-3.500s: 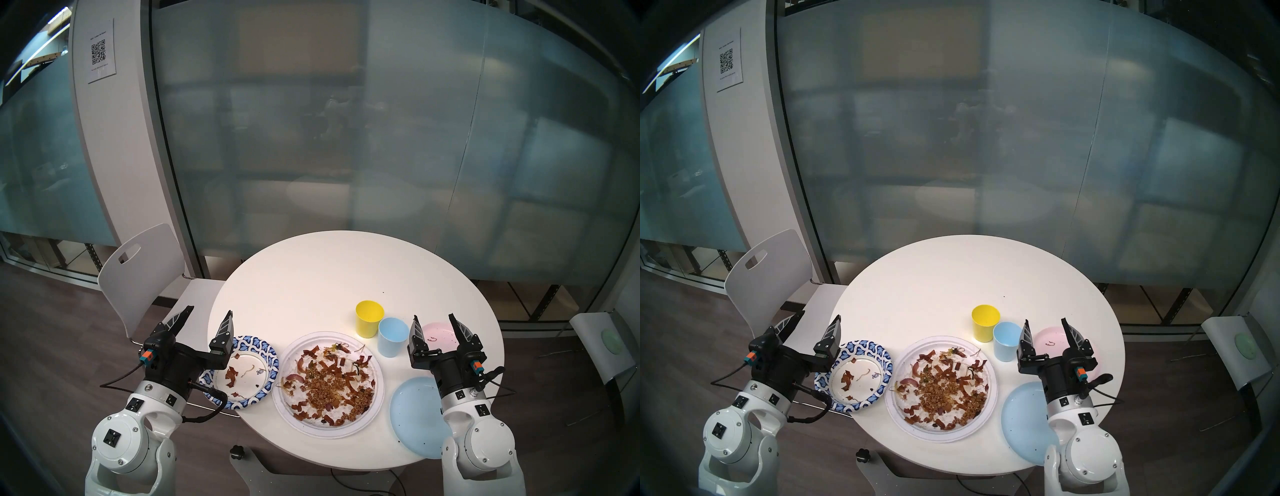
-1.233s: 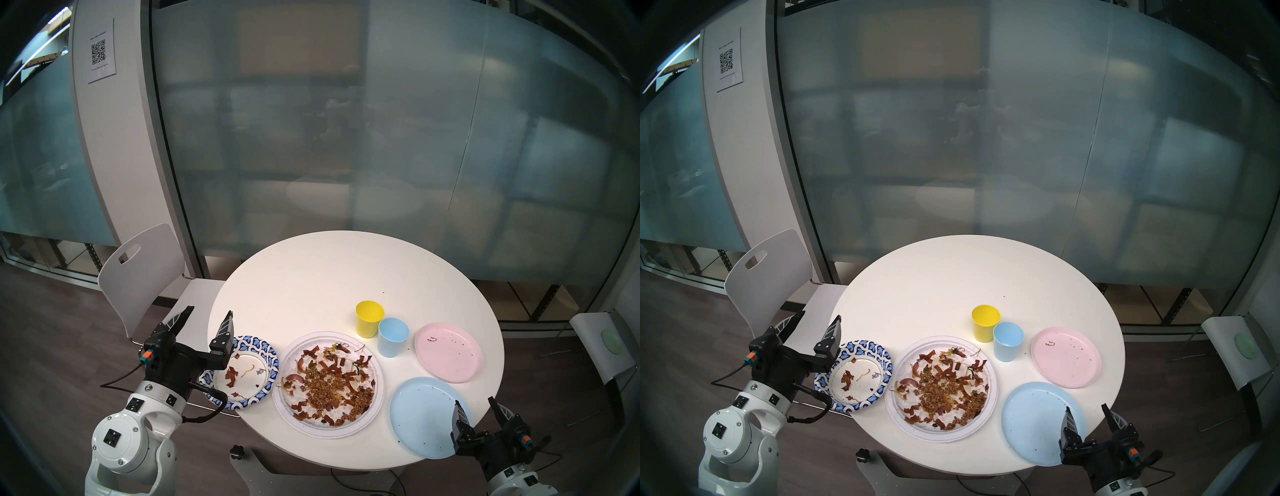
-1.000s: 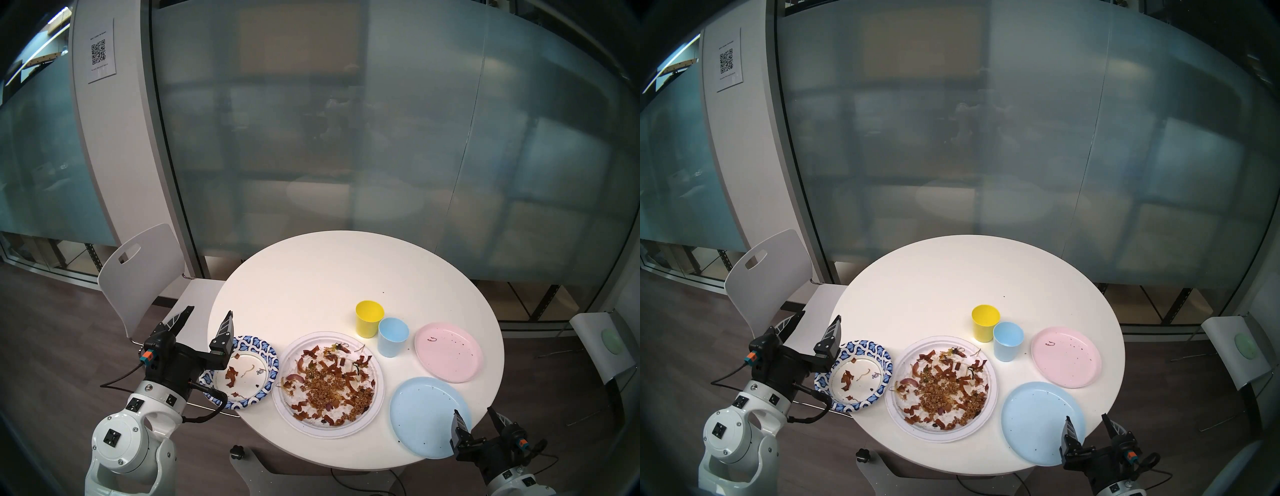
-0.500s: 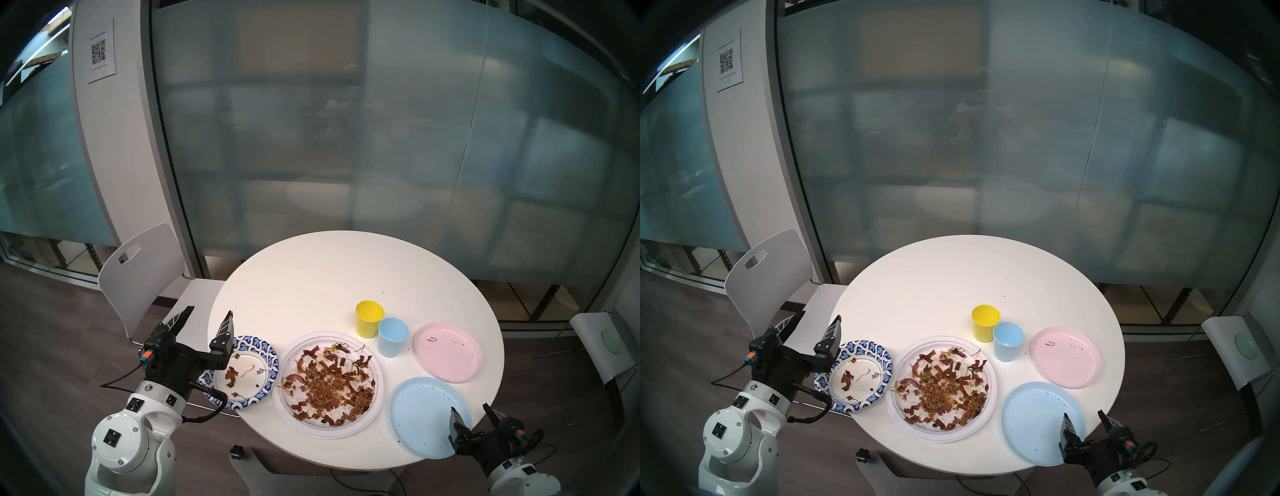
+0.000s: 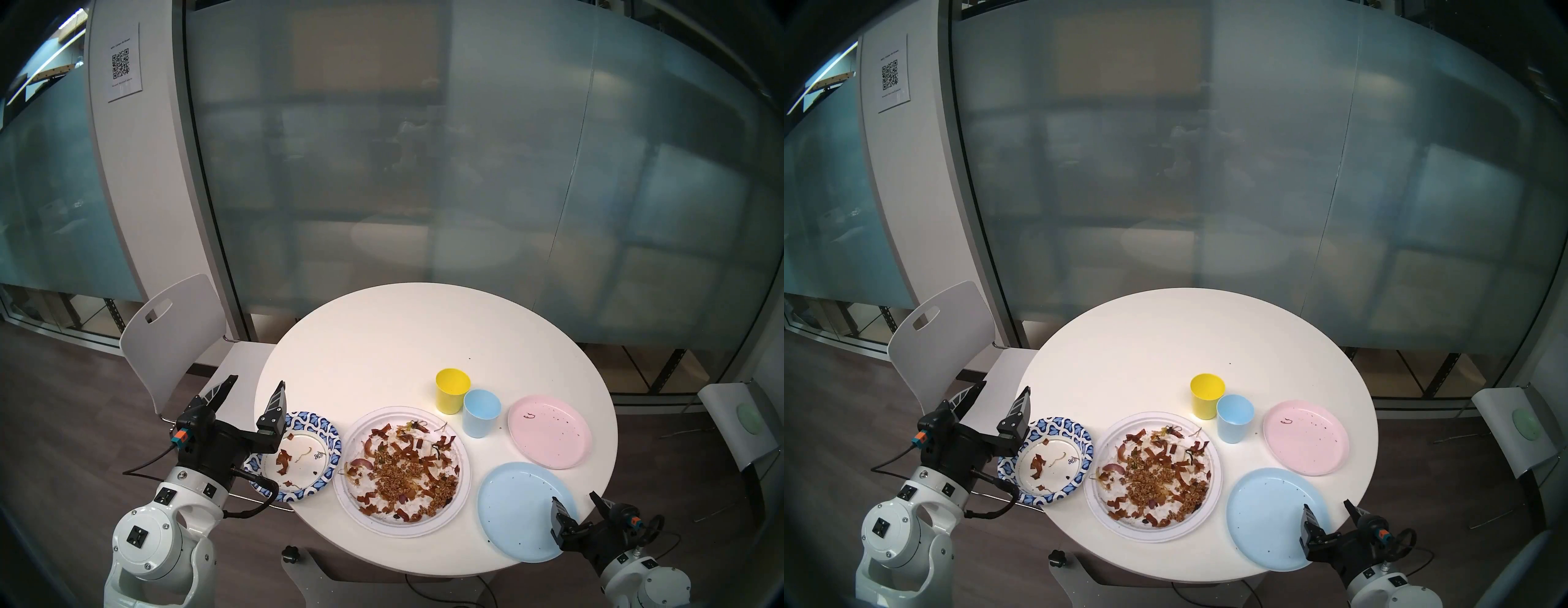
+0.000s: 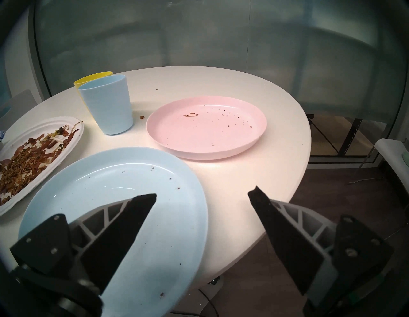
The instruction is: Stack the plates into one stack
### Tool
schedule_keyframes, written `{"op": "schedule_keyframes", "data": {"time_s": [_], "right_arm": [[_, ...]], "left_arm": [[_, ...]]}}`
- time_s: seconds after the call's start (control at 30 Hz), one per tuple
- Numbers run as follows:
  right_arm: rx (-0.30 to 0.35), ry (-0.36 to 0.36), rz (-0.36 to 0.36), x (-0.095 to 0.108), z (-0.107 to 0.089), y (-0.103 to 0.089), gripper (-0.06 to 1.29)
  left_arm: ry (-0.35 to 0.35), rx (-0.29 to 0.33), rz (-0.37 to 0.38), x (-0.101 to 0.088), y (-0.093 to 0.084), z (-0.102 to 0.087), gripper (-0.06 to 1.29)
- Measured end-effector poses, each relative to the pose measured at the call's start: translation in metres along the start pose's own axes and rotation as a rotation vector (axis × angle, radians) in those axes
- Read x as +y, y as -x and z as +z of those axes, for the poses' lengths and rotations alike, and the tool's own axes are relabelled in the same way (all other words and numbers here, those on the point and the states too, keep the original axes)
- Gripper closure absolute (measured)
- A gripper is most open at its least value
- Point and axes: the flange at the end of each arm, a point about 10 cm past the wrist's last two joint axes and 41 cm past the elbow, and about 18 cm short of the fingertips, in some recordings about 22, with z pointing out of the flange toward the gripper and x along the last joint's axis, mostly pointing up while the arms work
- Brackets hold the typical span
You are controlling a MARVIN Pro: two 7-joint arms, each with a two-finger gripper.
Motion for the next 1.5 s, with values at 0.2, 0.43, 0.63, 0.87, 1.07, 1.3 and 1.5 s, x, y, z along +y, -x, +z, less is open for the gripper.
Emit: {"op": "schedule_keyframes", "data": {"time_s": [0.2, 0.43, 0.63, 0.87, 1.07, 1.3, 1.5], "right_arm": [[-0.031, -0.010, -0.014, 0.002, 0.005, 0.001, 0.04], [-0.059, -0.021, -0.027, 0.004, 0.009, 0.004, 0.04], [-0.065, -0.028, -0.028, 0.004, 0.010, 0.005, 0.14], [-0.062, -0.037, -0.024, 0.004, 0.010, 0.005, 0.76], [-0.059, -0.041, -0.019, 0.004, 0.010, 0.005, 0.79], [-0.052, -0.038, -0.004, 0.008, 0.007, 0.003, 1.07], [-0.048, -0.046, 0.009, 0.013, 0.000, 0.001, 1.23]], "left_arm": [[0.000, 0.000, 0.000, 0.000, 0.000, 0.000, 0.00], [0.000, 0.000, 0.000, 0.000, 0.000, 0.000, 0.00], [0.000, 0.000, 0.000, 0.000, 0.000, 0.000, 0.00], [0.000, 0.000, 0.000, 0.000, 0.000, 0.000, 0.00], [0.000, 0.000, 0.000, 0.000, 0.000, 0.000, 0.00], [0.000, 0.000, 0.000, 0.000, 0.000, 0.000, 0.00], [0.000, 0.000, 0.000, 0.000, 0.000, 0.000, 0.00]]}}
